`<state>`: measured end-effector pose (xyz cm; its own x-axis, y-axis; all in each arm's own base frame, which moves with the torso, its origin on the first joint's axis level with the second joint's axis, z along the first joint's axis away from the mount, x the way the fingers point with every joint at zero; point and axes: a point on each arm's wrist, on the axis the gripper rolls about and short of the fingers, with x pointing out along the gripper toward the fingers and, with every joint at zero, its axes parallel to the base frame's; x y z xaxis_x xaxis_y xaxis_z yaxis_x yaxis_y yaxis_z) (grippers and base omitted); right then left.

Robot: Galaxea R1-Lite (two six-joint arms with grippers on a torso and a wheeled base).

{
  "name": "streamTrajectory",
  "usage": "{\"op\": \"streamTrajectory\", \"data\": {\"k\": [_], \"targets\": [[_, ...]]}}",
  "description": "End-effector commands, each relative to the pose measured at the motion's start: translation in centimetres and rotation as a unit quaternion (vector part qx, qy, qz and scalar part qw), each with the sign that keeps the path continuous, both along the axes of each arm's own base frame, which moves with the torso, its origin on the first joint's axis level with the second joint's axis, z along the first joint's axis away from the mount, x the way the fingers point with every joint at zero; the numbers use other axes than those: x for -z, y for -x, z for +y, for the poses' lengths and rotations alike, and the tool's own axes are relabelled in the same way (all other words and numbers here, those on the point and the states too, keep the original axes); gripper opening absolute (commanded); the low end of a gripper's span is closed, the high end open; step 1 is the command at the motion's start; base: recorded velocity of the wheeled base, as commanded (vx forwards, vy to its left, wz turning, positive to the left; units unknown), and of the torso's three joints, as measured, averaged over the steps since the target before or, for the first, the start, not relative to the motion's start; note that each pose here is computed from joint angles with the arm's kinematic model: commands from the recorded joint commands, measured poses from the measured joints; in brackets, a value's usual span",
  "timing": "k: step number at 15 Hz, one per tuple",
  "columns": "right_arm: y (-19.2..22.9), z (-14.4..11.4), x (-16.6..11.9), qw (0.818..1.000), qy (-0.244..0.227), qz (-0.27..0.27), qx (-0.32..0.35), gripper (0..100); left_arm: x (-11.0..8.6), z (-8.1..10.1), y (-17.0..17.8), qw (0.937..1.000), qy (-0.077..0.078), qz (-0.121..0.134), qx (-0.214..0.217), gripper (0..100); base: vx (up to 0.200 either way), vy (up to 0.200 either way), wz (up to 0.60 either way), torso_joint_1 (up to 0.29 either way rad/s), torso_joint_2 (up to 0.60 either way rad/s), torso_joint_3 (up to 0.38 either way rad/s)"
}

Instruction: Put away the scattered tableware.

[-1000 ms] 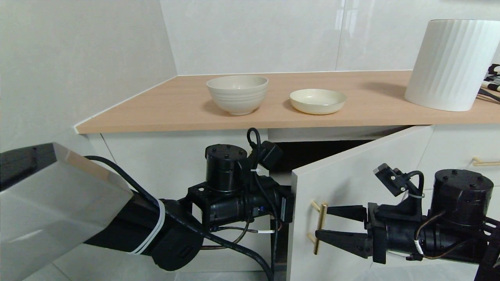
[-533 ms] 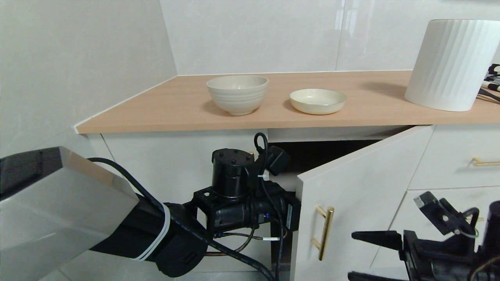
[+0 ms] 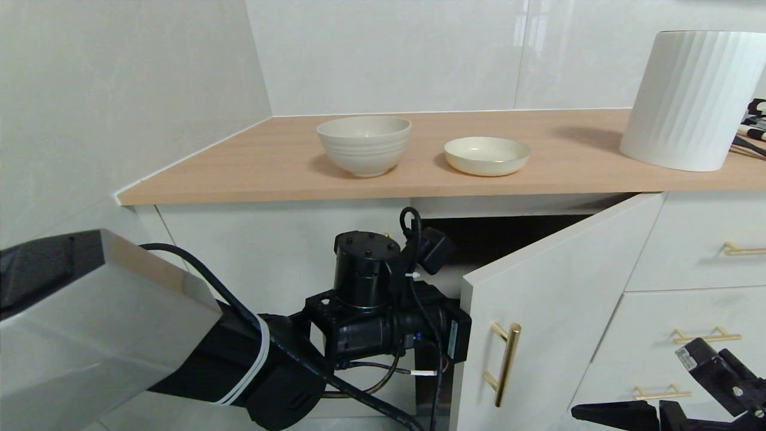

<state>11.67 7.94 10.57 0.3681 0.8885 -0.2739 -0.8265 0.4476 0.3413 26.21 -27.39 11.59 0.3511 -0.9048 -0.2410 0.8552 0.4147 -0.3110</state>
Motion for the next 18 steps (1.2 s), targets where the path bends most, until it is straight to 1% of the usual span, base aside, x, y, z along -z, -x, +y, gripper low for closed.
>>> {"op": "streamTrajectory", "data": {"k": [1,3,5,7,10,12,13,15,18], "targets": [[0.1,0.0,-0.1,1.0,-0.001,-0.002,-0.001,100,0.3,-0.2,-0.2,1.0,-0.001,0.002,0.0,0,-0.2,0.0,0.0,-0.002,0.0,0.012],[0.0,0.0,0.0,1.0,0.0,0.0,-0.001,100,0.2,-0.5,-0.4,1.0,0.003,-0.002,0.0,0,-0.2,0.0,0.0,0.005,0.0,0.002],[-0.1,0.1,0.1,1.0,0.002,0.004,-0.001,100,0.1,-1.6,-0.6,0.9999,0.009,-0.008,0.007,0,0.0,0.0,0.0,0.0,0.0,0.0],[-0.1,0.1,0.2,1.0,0.004,0.006,-0.001,100,0.1,-2.0,-0.6,0.9999,0.009,-0.012,-0.002,0,0.0,0.0,0.0,0.0,0.0,0.0],[-0.1,0.1,0.2,1.0,0.003,0.005,-0.001,100,0.3,-1.5,-0.1,1.0,0.003,-0.006,-0.002,0,0.0,0.0,0.0,0.0,0.0,0.0],[-0.1,0.1,0.2,1.0,0.003,0.005,-0.001,100,-0.2,-1.0,0.4,1.0,0.004,-0.007,-0.002,0,0.0,0.0,0.0,0.0,0.0,0.0],[-0.1,0.1,0.2,1.0,0.003,0.005,-0.001,100,-0.4,-1.0,0.4,0.9999,0.006,-0.008,-0.003,0,-0.2,0.0,0.0,0.002,0.01,0.002],[-0.1,0.1,0.2,1.0,0.003,0.005,-0.001,100,-0.4,-1.3,0.5,0.9999,0.007,-0.009,0.001,0,-0.2,0.0,0.0,0.007,0.0,0.005],[-0.2,0.1,0.3,1.0,0.005,0.009,-0.001,100,-0.2,-2.0,-0.2,0.9999,0.009,-0.011,0.0,0,0.0,0.0,0.0,0.0,0.0,0.0]]}}
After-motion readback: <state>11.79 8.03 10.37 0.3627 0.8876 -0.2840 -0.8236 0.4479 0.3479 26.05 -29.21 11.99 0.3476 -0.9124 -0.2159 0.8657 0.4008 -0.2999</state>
